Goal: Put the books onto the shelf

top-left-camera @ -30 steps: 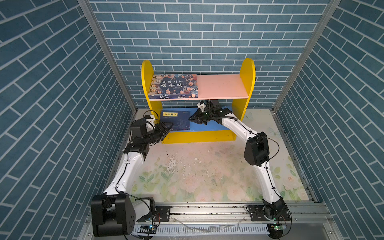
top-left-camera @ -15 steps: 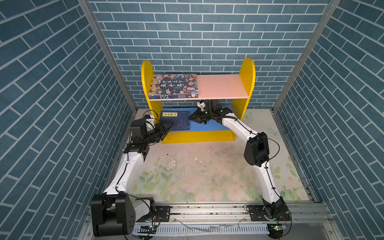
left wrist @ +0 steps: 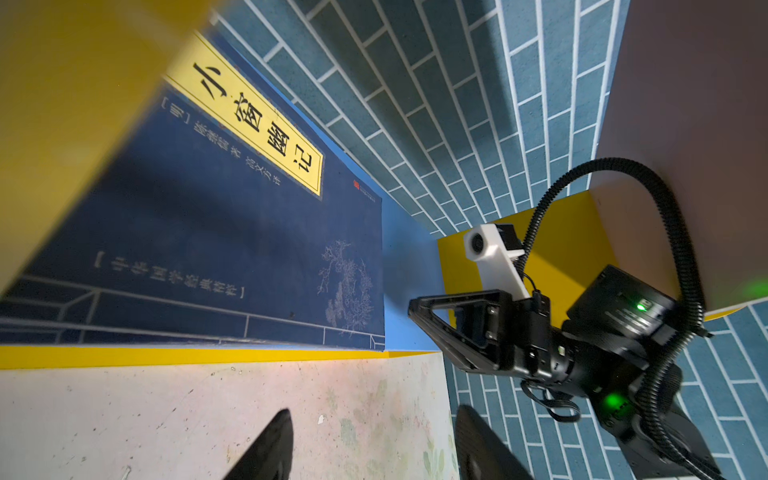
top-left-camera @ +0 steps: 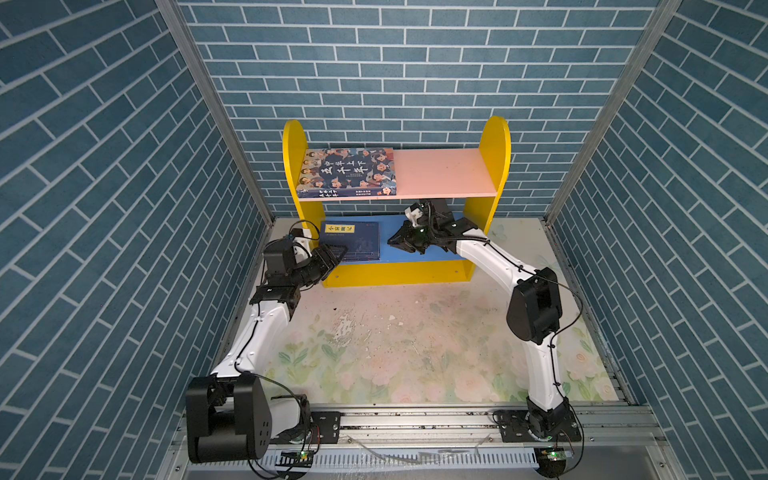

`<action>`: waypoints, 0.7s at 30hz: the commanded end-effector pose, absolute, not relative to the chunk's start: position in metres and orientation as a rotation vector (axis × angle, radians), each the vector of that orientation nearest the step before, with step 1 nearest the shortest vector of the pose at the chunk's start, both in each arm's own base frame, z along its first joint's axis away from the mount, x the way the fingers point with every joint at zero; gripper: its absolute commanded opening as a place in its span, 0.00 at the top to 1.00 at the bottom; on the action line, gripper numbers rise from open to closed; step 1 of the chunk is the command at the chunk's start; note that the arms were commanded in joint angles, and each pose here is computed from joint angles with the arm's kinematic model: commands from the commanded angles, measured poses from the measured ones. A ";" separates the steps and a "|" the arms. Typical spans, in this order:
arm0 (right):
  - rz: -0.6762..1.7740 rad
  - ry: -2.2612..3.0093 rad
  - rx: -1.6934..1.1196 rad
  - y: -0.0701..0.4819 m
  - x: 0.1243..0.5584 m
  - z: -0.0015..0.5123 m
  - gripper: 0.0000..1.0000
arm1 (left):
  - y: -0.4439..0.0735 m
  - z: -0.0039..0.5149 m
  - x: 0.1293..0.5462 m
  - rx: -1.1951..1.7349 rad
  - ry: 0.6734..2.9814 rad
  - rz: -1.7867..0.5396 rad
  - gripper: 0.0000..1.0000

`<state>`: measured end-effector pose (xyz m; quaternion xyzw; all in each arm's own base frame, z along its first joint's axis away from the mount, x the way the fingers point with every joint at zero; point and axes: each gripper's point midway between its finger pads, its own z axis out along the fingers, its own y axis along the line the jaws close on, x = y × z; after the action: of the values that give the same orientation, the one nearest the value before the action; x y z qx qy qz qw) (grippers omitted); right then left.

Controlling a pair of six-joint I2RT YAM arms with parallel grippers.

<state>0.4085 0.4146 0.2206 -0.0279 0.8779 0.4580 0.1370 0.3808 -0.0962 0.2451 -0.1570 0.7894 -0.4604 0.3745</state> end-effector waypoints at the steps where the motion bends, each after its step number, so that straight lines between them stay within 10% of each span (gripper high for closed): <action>1: 1.373 2.334 -0.233 0.421 0.396 0.284 0.85 | -0.096 0.243 0.384 -0.361 2.009 -1.172 0.36; 21: 1.505 2.358 -0.350 0.476 0.363 0.261 0.86 | -0.093 0.222 0.394 -0.399 2.039 -1.153 0.36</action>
<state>0.3542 0.4668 0.2340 -0.0977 0.8540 0.4961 0.1231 0.3853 -0.0972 0.2271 -0.1528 0.7972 -0.4577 0.3629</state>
